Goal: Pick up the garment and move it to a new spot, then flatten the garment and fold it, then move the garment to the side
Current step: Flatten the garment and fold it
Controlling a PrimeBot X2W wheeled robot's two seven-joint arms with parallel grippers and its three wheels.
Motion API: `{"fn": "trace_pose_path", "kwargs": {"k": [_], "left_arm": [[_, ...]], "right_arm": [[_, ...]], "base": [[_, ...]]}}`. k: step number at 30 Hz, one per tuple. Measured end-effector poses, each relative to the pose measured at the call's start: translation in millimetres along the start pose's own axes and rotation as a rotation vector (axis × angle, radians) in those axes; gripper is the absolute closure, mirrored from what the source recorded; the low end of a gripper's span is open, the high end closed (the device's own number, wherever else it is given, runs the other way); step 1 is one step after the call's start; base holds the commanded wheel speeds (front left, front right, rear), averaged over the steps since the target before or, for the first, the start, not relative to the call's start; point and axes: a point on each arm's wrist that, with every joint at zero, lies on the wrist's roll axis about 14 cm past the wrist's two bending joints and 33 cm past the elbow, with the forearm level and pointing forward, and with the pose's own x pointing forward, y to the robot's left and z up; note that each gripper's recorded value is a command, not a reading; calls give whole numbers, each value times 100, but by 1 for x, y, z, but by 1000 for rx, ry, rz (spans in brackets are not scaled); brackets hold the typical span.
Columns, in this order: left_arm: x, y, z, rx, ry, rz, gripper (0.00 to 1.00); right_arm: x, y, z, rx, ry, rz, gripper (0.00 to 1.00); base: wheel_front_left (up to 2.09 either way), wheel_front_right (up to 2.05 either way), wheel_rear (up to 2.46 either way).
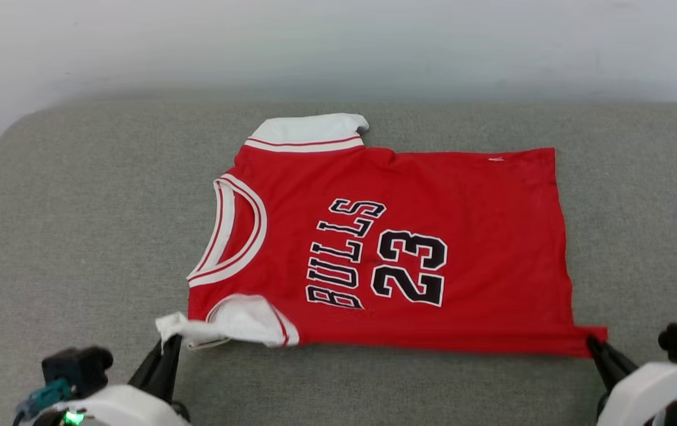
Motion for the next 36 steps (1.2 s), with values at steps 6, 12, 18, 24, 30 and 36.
{"fn": "trace_pose_path", "kwargs": {"k": [6, 12, 18, 24, 30, 36], "left_arm": [[38, -13, 20, 53, -43, -69, 100], [78, -13, 26, 70, -55, -90, 100], [112, -7, 5, 75, 19, -94, 100], [128, -6, -31, 66, 142, -111, 100], [130, -4, -32, 49, 123, -112, 0], [123, 7, -8, 64, 43, -76, 0]], "right_arm": [[28, 6, 22, -23, -28, 13, 100], [64, 8, 32, -58, -9, 30, 100], [101, 12, 29, -97, 42, 50, 100], [122, 12, 17, -106, 78, 58, 79], [124, 18, 27, -99, -20, 76, 0], [105, 19, 56, -90, -214, 75, 0]], "base": [[0, 0, 0], [0, 0, 0], [0, 0, 0], [0, 0, 0], [0, 0, 0], [0, 0, 0]]}}
